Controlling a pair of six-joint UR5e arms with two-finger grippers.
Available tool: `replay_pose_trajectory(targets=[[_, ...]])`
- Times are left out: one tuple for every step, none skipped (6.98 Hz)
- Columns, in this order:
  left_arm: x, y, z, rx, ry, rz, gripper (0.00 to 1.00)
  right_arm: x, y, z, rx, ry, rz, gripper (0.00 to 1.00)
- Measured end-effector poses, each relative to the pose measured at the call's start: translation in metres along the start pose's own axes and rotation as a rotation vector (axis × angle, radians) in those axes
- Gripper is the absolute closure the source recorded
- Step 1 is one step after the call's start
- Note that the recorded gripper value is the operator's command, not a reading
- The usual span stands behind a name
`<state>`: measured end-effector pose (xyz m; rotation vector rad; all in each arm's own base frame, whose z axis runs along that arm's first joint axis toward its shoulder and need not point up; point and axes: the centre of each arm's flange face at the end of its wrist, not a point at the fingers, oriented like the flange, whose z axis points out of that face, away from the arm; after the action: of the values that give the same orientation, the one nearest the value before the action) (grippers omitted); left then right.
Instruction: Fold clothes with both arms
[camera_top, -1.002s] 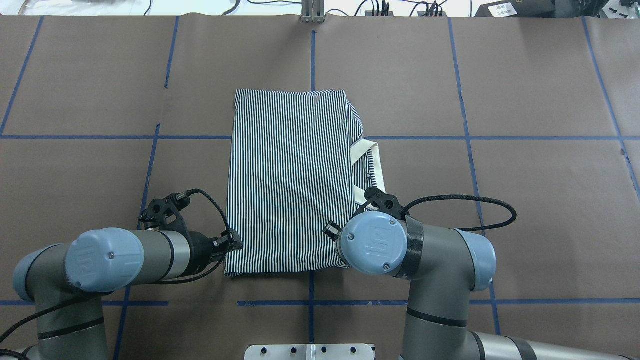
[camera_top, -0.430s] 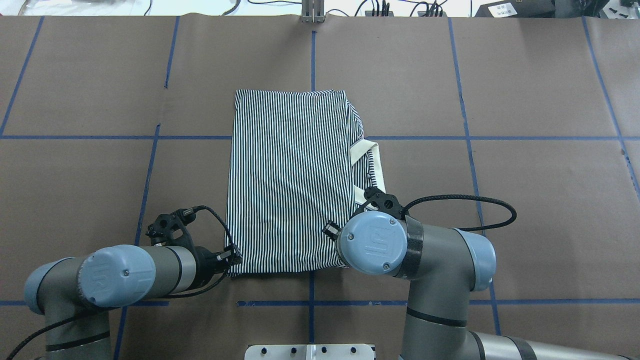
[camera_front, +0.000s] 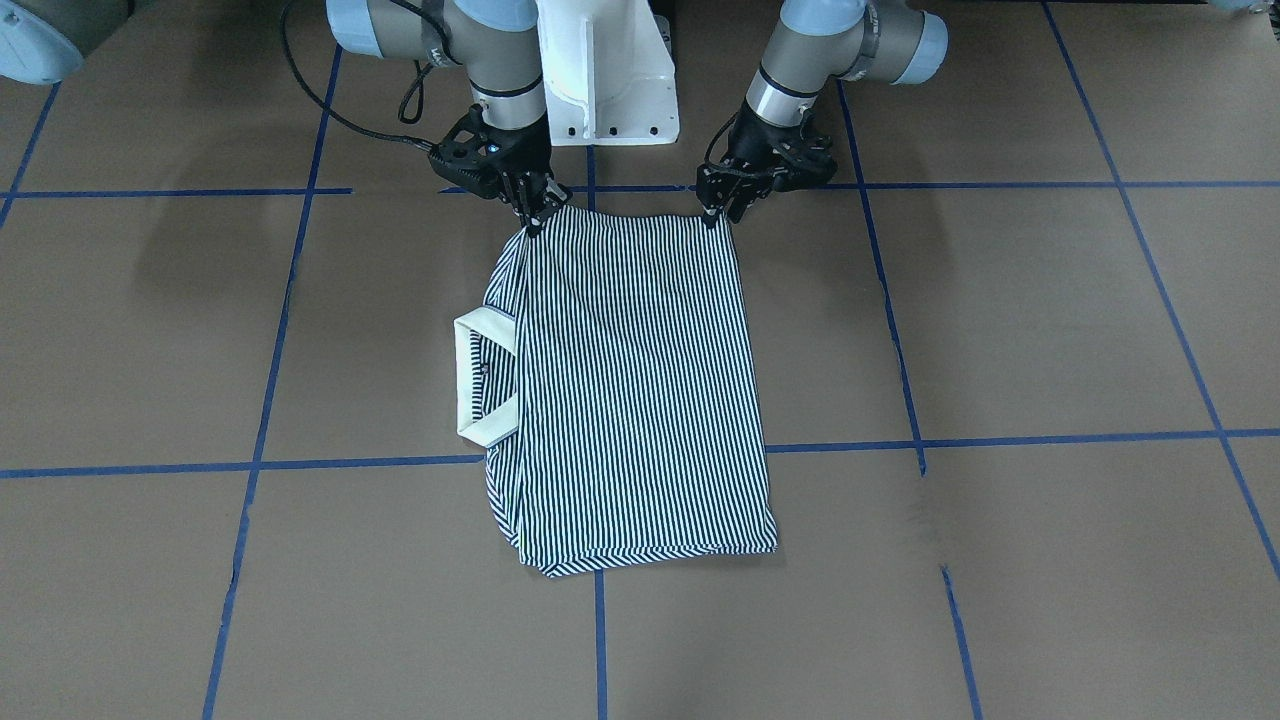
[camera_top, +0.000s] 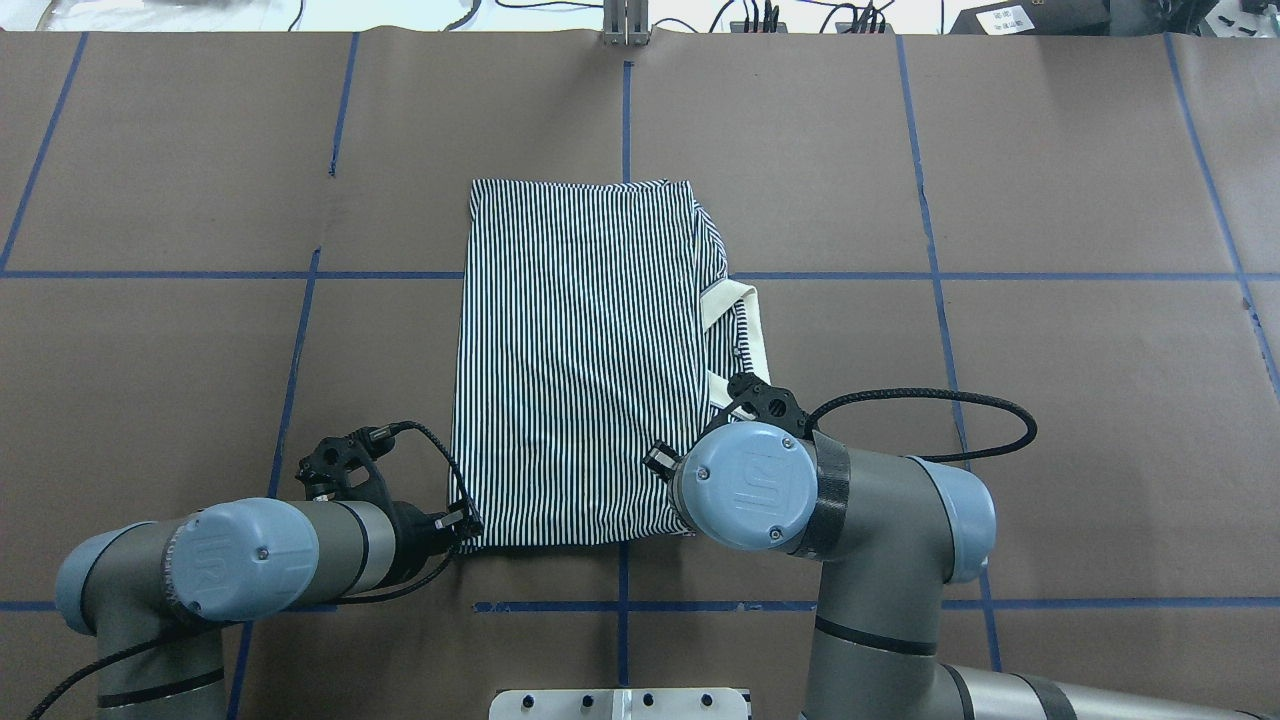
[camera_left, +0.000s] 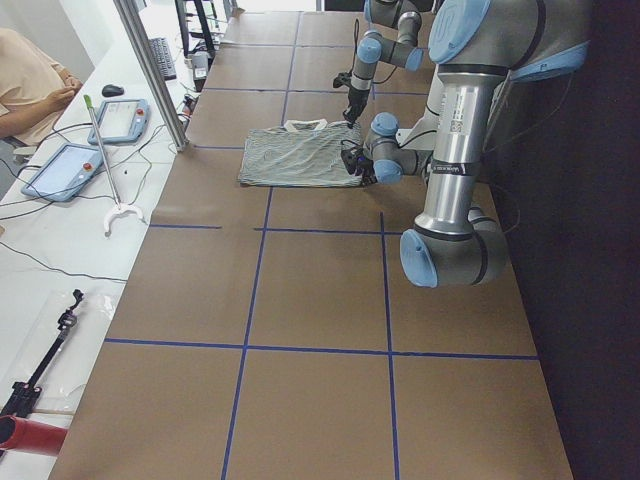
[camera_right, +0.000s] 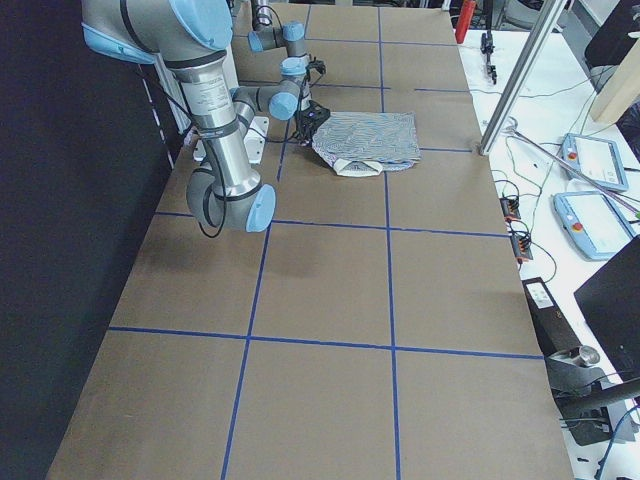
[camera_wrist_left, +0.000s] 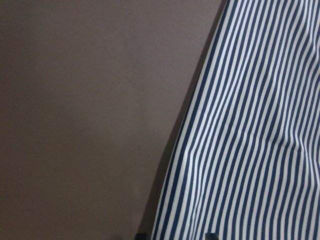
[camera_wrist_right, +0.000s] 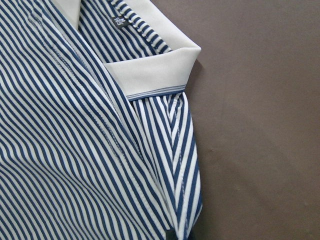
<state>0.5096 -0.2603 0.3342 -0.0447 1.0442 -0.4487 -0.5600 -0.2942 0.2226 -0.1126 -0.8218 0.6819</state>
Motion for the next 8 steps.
replay_pose_trajectory(targets=[[-0.001,0.001,0.002,-0.002,-0.004,0.001,0.65,0.000,0.000,0.000,0.000,0.000,0.000,1.00],[-0.002,0.002,0.003,-0.002,-0.006,0.001,0.88,0.000,0.000,0.000,0.000,-0.001,0.000,1.00],[-0.002,0.002,0.003,-0.002,-0.009,-0.001,1.00,0.000,0.000,0.000,0.000,-0.001,0.000,1.00],[-0.002,0.002,0.004,-0.003,-0.012,-0.001,1.00,0.000,0.000,0.000,0.000,-0.001,0.000,1.00],[-0.002,0.003,0.004,-0.003,-0.013,-0.001,1.00,0.000,-0.001,0.000,0.001,-0.001,0.000,1.00],[0.000,0.004,0.003,-0.006,-0.008,0.000,1.00,0.000,-0.001,0.000,0.001,0.000,0.001,1.00],[0.005,0.005,-0.004,-0.009,0.001,0.001,1.00,0.000,-0.002,0.000,0.001,-0.001,0.002,1.00],[0.012,0.008,-0.020,-0.011,0.007,0.001,1.00,0.000,-0.002,-0.003,-0.002,-0.007,0.003,1.00]])
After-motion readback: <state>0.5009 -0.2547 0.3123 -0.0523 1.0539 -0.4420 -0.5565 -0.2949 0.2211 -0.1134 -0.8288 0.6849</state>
